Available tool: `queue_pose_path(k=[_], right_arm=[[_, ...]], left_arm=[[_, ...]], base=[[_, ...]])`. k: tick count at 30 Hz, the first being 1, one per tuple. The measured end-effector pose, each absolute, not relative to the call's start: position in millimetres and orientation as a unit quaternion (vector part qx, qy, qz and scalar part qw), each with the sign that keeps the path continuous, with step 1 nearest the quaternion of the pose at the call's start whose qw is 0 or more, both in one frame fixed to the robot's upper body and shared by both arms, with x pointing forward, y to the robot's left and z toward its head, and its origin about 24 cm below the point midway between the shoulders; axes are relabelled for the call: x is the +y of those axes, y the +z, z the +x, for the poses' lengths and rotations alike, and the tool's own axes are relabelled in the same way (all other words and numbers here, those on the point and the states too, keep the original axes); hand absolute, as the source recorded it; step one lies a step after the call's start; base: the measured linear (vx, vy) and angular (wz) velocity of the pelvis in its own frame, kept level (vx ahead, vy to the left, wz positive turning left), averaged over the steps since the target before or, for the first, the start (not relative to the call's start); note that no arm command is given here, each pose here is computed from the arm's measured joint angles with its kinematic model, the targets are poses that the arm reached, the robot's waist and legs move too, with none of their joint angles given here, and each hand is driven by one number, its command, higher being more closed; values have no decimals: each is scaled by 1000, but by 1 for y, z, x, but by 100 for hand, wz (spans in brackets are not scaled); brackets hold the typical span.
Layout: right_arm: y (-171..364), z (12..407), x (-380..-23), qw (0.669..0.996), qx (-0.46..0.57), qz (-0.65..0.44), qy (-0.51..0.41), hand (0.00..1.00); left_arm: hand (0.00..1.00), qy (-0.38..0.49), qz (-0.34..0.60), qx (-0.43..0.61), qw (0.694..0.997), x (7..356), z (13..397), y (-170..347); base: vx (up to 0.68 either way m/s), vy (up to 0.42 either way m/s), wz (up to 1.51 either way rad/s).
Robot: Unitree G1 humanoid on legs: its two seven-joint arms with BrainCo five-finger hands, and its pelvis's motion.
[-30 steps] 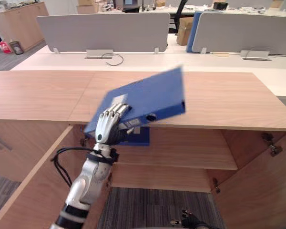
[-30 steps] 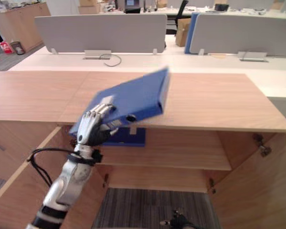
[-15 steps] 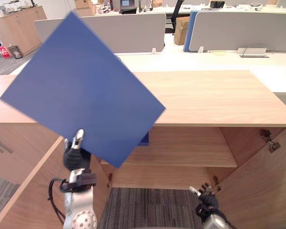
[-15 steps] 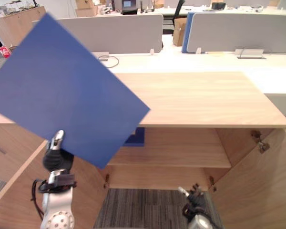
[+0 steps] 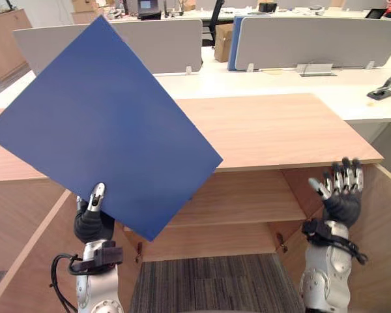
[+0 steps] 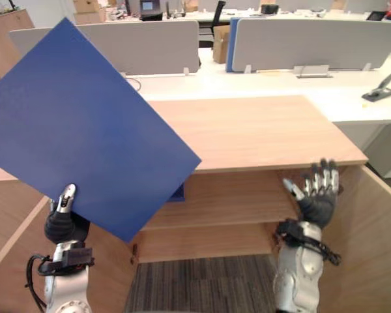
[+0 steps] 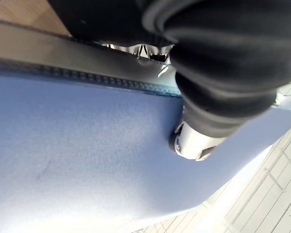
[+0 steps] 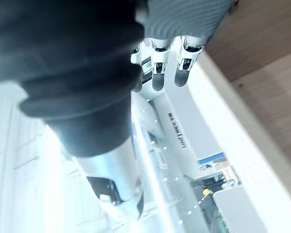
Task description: Walk over to the cabinet, pick up the folder, carry it to the office cabinet, place the folder inside the office cabinet, then close the office cabinet door
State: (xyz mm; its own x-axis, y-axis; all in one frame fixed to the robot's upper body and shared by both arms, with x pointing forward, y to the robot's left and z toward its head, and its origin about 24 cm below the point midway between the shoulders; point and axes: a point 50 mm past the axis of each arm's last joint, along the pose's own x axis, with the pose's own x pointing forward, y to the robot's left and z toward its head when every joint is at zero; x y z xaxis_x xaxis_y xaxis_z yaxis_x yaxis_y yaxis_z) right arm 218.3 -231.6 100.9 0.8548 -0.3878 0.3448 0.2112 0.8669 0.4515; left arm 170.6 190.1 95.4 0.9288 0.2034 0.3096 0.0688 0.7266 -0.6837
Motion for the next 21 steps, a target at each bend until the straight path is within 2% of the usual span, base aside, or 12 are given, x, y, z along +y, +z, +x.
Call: queue_pose_path(k=[5,9,14,21], right_arm=[[139,251,-188,943,-253,212,47,0],[164,274,-140,920,-234,191,250,0],[159,292,-132,914,-151,183,328,0],[162,297,-127,907,-53,93,408,0]], left_arm=[[100,-32,-316,-181,931,177,178,103],[100,-136,-244,-156,947,151,179,104],[100,-152,-217,-144,953,152,177,103],[100,-151,-188,-130,962,160,174,97]], base=[[1,8,-4],[0,0,0],[0,0,0],[0,0,0]])
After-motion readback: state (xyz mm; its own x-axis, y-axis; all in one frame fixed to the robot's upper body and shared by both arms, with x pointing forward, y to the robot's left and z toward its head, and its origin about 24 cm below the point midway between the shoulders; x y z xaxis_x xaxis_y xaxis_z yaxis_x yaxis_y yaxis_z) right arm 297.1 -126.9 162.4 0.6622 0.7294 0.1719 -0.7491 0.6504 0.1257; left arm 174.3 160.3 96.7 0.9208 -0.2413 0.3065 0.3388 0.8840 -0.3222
